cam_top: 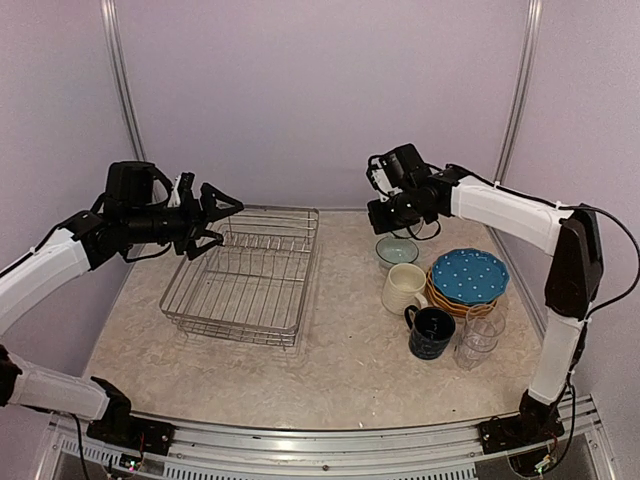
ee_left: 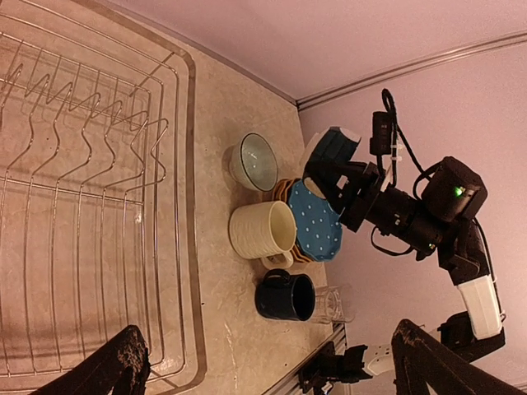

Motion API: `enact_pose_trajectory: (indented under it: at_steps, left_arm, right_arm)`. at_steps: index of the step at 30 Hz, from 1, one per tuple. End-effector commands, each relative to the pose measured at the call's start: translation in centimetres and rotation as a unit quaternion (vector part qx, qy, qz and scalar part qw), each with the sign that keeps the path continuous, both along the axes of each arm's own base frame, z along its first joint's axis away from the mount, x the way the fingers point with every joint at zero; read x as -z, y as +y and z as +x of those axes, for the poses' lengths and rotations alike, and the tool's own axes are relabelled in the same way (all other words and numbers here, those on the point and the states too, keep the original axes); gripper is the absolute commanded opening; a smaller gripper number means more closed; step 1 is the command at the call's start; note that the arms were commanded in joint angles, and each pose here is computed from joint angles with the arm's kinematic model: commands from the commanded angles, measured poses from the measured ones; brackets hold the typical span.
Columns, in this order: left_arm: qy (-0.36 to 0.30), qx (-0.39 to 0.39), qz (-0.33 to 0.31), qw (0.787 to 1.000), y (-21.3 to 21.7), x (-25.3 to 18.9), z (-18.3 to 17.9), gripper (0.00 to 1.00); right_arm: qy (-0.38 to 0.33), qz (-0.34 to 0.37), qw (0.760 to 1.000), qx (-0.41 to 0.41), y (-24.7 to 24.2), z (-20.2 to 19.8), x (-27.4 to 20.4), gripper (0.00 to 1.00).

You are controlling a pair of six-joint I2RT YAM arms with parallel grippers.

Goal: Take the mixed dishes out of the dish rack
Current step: Place the bowl in the bowl.

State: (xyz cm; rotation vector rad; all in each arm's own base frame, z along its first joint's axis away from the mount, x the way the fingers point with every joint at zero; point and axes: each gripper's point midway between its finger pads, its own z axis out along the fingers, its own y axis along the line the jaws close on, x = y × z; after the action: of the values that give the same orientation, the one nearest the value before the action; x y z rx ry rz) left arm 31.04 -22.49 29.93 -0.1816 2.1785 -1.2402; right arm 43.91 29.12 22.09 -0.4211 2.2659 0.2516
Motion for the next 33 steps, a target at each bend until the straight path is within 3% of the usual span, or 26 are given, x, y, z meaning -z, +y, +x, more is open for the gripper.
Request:
enact_pose_trajectory:
  at_steps: [1, 7, 17, 20, 27, 33]
  left_arm:
    - [0.01, 0.005, 0.005, 1.0, -0.6, 0.1, 0.4, 0.99]
    - [0.028, 0.009, 0.008, 1.0, -1.3, 0.9, 0.3, 0.99]
    - [0.043, 0.025, 0.009, 0.999, -2.4, 1.7, -0.2, 0.99]
    - [0.044, 0.025, 0.01, 0.999, -2.4, 1.7, -0.2, 0.99]
    - [0.044, 0.025, 0.015, 0.999, -2.2, 1.7, -0.4, 0.99]
    - [0.04, 0.018, 0.04, 0.998, -1.6, 2.0, -0.5, 0.99]
  right_arm:
    - [0.058, -0.124, 0.99, 0.011, -4.5, 1.7, 4.2, 0.0]
    - [0.104, -0.161, 0.981, -0.005, -4.5, 3.1, 8.7, 0.0]
    - [0.12, -0.168, 0.978, -0.013, -3.8, 4.8, 11.3, 0.02]
    - [0.129, -0.167, 0.977, -0.015, -3.6, 4.7, 11.9, 0.08]
    - [0.137, -0.157, 0.978, -0.019, -3.1, 4.7, 12.5, 0.35]
    - [0.105, -0.104, 0.989, -0.026, -2.4, 3.9, 7.7, 0.51]
